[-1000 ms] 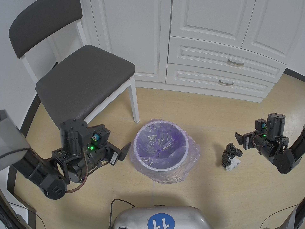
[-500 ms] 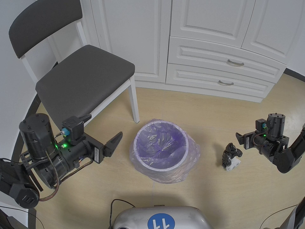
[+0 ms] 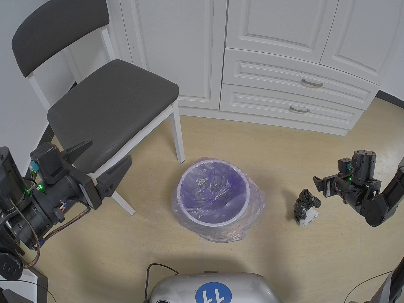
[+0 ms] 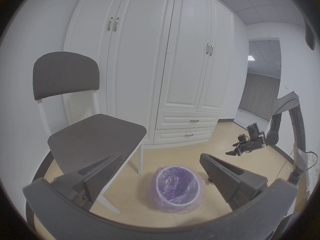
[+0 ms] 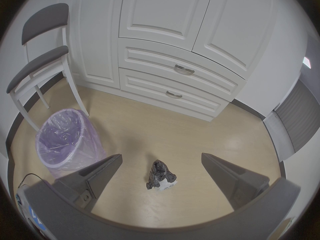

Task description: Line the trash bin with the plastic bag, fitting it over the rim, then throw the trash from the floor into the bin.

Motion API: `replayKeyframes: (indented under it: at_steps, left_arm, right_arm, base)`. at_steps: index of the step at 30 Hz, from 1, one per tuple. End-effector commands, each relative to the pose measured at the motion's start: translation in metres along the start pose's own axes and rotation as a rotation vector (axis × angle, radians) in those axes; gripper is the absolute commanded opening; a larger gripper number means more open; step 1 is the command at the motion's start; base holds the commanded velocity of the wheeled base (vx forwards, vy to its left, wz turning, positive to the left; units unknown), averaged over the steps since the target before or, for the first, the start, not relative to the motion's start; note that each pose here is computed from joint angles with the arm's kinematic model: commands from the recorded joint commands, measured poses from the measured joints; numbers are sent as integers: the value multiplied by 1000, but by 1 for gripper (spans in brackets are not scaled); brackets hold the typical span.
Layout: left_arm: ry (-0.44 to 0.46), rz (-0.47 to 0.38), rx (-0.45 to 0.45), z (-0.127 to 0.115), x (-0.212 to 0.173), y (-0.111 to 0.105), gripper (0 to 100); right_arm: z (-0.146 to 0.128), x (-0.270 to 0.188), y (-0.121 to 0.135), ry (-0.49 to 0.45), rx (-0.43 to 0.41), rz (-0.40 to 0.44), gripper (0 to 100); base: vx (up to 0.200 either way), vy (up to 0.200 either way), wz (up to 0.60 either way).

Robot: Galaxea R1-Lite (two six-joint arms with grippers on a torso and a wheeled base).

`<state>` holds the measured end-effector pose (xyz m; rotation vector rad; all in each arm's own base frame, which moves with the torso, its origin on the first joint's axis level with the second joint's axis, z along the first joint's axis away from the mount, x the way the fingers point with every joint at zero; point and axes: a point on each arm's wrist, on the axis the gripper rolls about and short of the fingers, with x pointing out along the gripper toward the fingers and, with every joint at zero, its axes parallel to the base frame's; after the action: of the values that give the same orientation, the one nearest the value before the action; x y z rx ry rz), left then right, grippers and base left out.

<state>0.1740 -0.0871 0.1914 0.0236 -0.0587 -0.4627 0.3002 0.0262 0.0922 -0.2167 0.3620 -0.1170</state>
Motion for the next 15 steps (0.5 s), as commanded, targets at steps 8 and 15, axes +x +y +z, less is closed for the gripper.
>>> replayKeyframes:
  at_steps: [8,15]
  left_arm:
    - [-7,11,-33,-4,-18,8,100]
    - [-12,-3,-97,-3,-18,8,100]
  right_arm:
    - [-7,12,0,31,-1,-5,100]
    - [-16,28,-2,66,1,-21,100]
  base:
    - [0,0,0]
    - [0,0,0]
